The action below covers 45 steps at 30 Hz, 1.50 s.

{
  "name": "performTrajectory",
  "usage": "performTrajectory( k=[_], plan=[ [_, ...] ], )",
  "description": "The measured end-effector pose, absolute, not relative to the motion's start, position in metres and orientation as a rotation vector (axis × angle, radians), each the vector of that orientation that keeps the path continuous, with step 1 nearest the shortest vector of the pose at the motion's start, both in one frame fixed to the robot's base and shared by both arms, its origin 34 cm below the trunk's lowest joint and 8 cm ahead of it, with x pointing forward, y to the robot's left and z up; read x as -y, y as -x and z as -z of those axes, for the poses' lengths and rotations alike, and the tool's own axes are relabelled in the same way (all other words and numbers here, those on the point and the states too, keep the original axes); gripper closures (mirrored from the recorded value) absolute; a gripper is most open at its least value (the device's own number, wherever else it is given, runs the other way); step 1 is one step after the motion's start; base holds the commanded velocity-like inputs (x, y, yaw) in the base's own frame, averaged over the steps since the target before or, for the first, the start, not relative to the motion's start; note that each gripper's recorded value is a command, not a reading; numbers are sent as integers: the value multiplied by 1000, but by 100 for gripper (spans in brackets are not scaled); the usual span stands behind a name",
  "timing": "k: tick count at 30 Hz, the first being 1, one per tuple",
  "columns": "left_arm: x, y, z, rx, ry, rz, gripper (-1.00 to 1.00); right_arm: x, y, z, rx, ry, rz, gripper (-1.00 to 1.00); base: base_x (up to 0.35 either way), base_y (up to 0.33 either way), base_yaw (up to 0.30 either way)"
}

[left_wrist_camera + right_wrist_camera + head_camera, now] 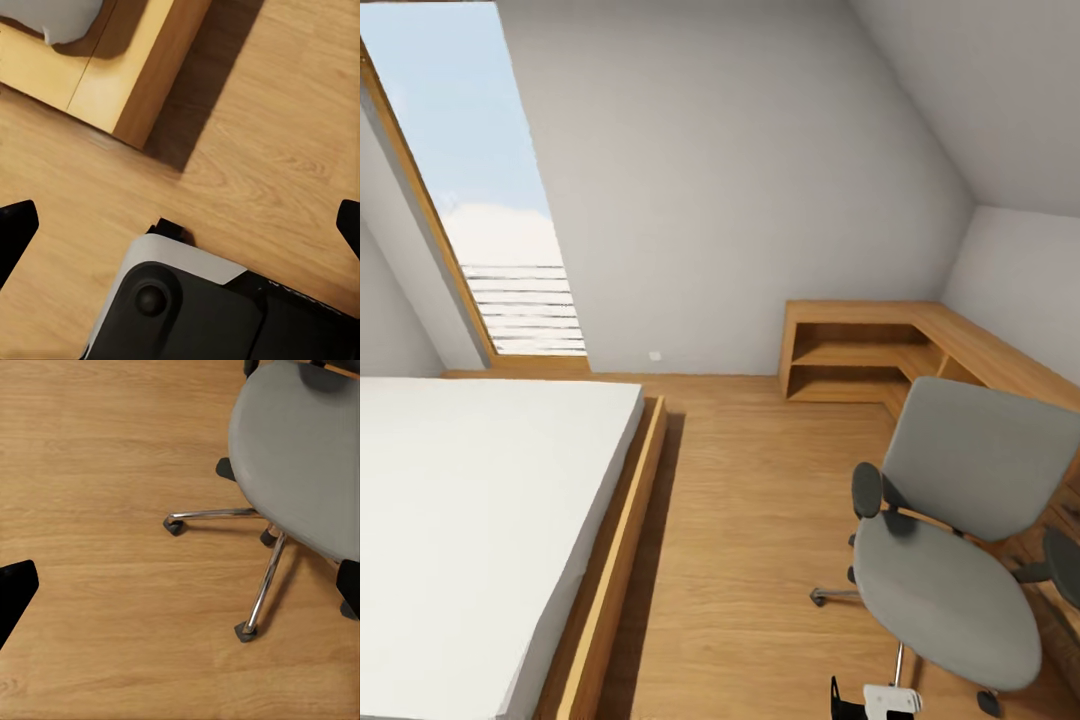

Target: In the bedroom, organize the workspace by keeping the computer under the desk, ensuring the monitor is on the desk, placing the keyboard on the desk next to the monitor, placing the mouse on the desk next to the keyboard, moving the folder from the swivel chair onto the desk next to the mouse, stacking the notebook on top of the folder with the pen on top of the notebook, and positioning the swivel chair next to the desk.

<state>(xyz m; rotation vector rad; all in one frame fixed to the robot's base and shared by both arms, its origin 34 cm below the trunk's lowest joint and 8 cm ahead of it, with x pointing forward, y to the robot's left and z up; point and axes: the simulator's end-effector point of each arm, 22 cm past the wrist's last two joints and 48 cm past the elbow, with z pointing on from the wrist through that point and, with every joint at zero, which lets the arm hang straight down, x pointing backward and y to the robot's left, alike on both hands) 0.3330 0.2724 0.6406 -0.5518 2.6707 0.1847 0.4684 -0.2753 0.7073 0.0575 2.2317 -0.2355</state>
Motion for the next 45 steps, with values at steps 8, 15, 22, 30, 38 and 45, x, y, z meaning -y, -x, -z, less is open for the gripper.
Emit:
performTrajectory(
  k=[8, 15, 22, 30, 38, 45],
  plan=[
    [-273, -333, -641, -2670, 553, -186, -100, 280, -465, -706, -2238, -51, 250, -100, 0, -11, 9],
    [-273, -333, -641, -2669, 553, -186, -100, 283, -463, -705, -2242, -46, 259, -100, 11, 0, 0],
    [-273, -333, -641, -2668, 553, -185, -100, 283, -463, -705, -2242, -45, 258, -100, 195, 0, 0],
    [-273, -333, -641, -2668, 552, -184, -100, 282, -463, -705, -2242, -44, 256, -100, 305, 0, 0],
    [-273, -333, -641, -2668, 553, -186, -100, 282, -463, -705, -2242, -45, 256, -100, 323, 0, 0],
    [-273, -333, -641, -2669, 554, -187, -100, 282, -463, -705, -2242, -45, 256, -100, 325, 0, 0]
  ],
)
